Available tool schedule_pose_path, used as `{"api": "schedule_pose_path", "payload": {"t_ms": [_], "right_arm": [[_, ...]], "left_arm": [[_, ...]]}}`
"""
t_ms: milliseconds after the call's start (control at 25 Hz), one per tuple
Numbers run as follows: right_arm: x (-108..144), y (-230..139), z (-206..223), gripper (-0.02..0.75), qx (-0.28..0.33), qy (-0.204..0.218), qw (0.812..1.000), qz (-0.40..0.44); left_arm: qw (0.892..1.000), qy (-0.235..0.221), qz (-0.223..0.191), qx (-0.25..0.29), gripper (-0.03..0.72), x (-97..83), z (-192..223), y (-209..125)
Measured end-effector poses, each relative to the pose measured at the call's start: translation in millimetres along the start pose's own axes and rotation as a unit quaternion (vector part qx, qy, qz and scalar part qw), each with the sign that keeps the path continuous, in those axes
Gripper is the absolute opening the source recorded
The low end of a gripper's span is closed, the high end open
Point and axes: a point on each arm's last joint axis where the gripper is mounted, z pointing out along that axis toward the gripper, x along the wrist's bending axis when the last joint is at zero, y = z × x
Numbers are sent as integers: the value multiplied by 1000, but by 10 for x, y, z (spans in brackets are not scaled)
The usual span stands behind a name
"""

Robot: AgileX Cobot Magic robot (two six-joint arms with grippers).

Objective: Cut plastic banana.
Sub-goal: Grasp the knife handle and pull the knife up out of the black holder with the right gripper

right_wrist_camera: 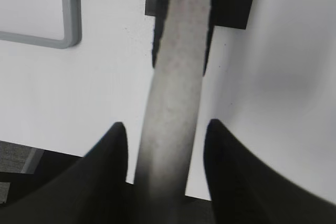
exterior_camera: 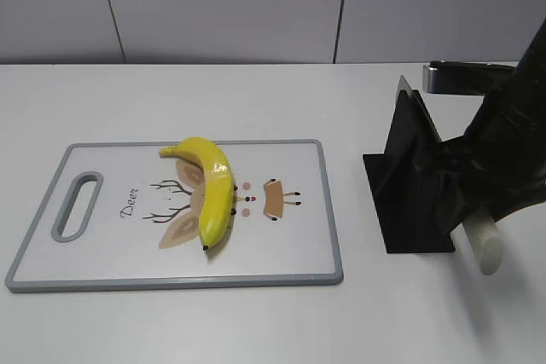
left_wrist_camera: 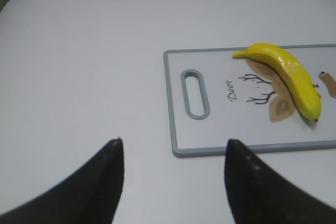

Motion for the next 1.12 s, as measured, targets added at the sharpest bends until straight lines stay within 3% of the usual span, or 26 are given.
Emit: {"api": "schedule_pose_path", "payload": {"t_ms": [80, 120, 480, 720, 1120], "right_arm": [[7, -2, 0, 188, 1, 4, 1000, 3], [6, -5, 0, 167, 3, 3, 1000, 9], [9, -8, -19, 166, -1, 7, 1000, 16], [18, -60, -185, 166, -30, 12, 999, 12], [11, -201, -508, 163, -86, 13, 996, -6]], "left_arm": [[1000, 0, 0, 0, 582, 0, 0, 0], [1000, 0, 0, 0, 582, 0, 0, 0], [1000, 0, 0, 0, 537, 1, 0, 0], [1000, 0, 0, 0, 486, 1, 0, 0], [1000, 0, 0, 0, 479, 1, 0, 0]]}}
